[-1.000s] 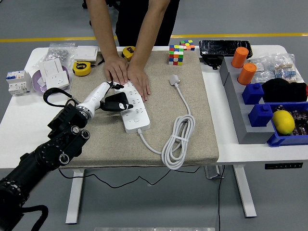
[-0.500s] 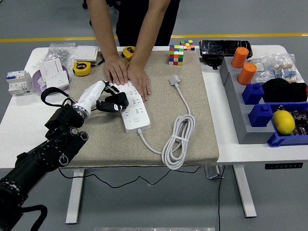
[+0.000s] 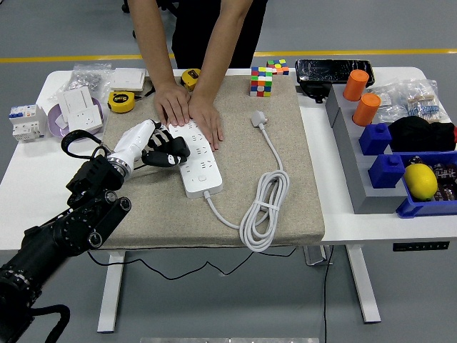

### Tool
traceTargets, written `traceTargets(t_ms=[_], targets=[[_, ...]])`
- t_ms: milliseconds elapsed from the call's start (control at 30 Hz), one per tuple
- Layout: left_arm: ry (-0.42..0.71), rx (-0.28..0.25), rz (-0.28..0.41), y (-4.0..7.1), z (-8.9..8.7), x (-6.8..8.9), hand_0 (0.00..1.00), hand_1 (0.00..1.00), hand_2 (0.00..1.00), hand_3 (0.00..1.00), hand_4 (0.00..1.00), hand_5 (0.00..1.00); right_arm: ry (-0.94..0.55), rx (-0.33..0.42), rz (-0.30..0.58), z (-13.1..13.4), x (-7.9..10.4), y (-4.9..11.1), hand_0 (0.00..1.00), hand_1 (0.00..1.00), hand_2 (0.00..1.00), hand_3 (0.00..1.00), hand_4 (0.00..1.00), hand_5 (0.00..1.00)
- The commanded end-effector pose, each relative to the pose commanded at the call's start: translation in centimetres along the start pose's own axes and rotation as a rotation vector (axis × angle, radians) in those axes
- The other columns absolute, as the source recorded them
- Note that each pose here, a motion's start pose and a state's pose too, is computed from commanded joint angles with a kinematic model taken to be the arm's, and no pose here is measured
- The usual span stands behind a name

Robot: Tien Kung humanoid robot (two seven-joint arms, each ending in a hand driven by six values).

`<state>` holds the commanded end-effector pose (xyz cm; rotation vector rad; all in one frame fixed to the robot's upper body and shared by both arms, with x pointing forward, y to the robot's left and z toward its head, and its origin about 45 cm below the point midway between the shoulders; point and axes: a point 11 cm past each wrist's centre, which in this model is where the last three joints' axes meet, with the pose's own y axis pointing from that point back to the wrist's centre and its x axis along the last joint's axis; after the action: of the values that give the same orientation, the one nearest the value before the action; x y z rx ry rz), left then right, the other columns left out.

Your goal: Pick up the plug,place it near the board,insert it into the board,press the button

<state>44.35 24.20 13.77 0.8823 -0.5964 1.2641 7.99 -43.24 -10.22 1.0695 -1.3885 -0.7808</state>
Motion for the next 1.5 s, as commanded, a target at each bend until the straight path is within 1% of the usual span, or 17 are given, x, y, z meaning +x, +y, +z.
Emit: traceTargets(t_ms=[100,133,300,333,633,767,867,900,933,967,1067,1100,1133,1167,1300,1333,1500], targets=[[0.014,0.001,0.002,0.1,0.0,0.1,0.468,0.267,0.284,0.404,0.525,0.090,-0.001,0.001,0.000,0.0,0.0,0.0,0.621,0.583,0.618,0.539,0.877,0.608],[0.018,0.001,0.002,0.1,0.0,0.2,0.477,0.277,0.269,0.336,0.503,0.099,-0.001,0.000,-0.001,0.0,0.0,0.0,0.623,0.583,0.618,0.539,0.877,0.608],[0.016,-0.001,0.005,0.1,-0.1,0.6,0.477,0.277,0.269,0.336,0.503,0.099,0.000,-0.002,-0.001,0.1,-0.1,0.0,0.623,0.583,0.618,0.539,0.877,0.608],[0.014,-0.002,0.006,0.1,-0.1,0.7,0.480,0.283,0.269,0.334,0.490,0.084,0.000,-0.002,-0.001,0.1,-0.1,0.0,0.623,0.583,0.618,0.539,0.878,0.608],[0.012,-0.002,0.017,0.3,-0.5,1.7,0.486,0.298,0.267,0.319,0.478,0.094,0.000,-0.006,-0.001,0.3,-0.1,0.0,0.623,0.583,0.618,0.539,0.877,0.608],[0.009,-0.008,0.028,0.5,-0.6,2.6,0.493,0.304,0.272,0.321,0.487,0.096,-0.002,-0.006,-0.001,0.3,-0.1,0.0,0.623,0.585,0.617,0.539,0.877,0.608],[0.012,-0.020,0.041,0.7,-0.4,3.5,0.493,0.304,0.272,0.321,0.487,0.096,-0.004,-0.007,-0.001,0.4,-0.1,0.0,0.623,0.585,0.617,0.539,0.877,0.608],[0.017,-0.026,0.053,0.9,-0.4,4.1,0.493,0.304,0.272,0.321,0.487,0.096,-0.004,-0.006,-0.002,0.4,-0.1,0.0,0.623,0.585,0.617,0.539,0.877,0.608],[0.020,-0.028,0.060,1.0,-0.5,4.4,0.512,0.329,0.281,0.328,0.498,0.096,-0.004,-0.006,-0.002,0.4,-0.1,0.0,0.623,0.584,0.617,0.539,0.878,0.608],[0.022,-0.029,0.065,1.1,-0.6,4.6,0.512,0.329,0.281,0.328,0.498,0.096,-0.005,-0.007,-0.001,0.4,-0.1,0.0,0.623,0.584,0.617,0.539,0.878,0.608],[0.033,-0.021,0.092,1.6,-1.4,5.8,0.512,0.329,0.281,0.328,0.498,0.096,-0.006,-0.008,-0.002,0.5,-0.1,0.0,0.623,0.584,0.617,0.539,0.878,0.608],[0.034,-0.019,0.096,1.7,-1.6,5.9,0.512,0.329,0.281,0.328,0.498,0.096,-0.006,-0.008,-0.002,0.5,-0.1,0.0,0.623,0.584,0.617,0.539,0.878,0.608],[0.039,-0.011,0.103,1.8,-2.0,6.1,0.517,0.355,0.289,0.342,0.508,0.091,-0.007,-0.008,-0.002,0.5,-0.1,0.0,0.623,0.583,0.618,0.539,0.878,0.608],[0.045,0.001,0.108,2.0,-2.6,6.3,0.517,0.355,0.289,0.342,0.508,0.091,-0.007,-0.009,-0.001,0.5,-0.1,0.0,0.623,0.583,0.618,0.539,0.878,0.608],[0.055,0.025,0.093,2.4,-3.7,5.7,0.517,0.355,0.289,0.342,0.508,0.091,-0.008,-0.008,0.000,0.4,-0.1,0.0,0.623,0.583,0.618,0.539,0.878,0.608],[0.057,0.028,0.085,2.5,-3.8,5.3,0.528,0.388,0.301,0.356,0.524,0.095,-0.010,-0.007,0.000,0.4,-0.1,0.0,0.622,0.583,0.618,0.539,0.877,0.608],[0.052,0.033,0.035,2.7,-4.1,3.4,0.528,0.388,0.301,0.356,0.524,0.095,-0.014,0.004,-0.001,-0.1,-0.1,0.0,0.622,0.583,0.618,0.539,0.877,0.608]])
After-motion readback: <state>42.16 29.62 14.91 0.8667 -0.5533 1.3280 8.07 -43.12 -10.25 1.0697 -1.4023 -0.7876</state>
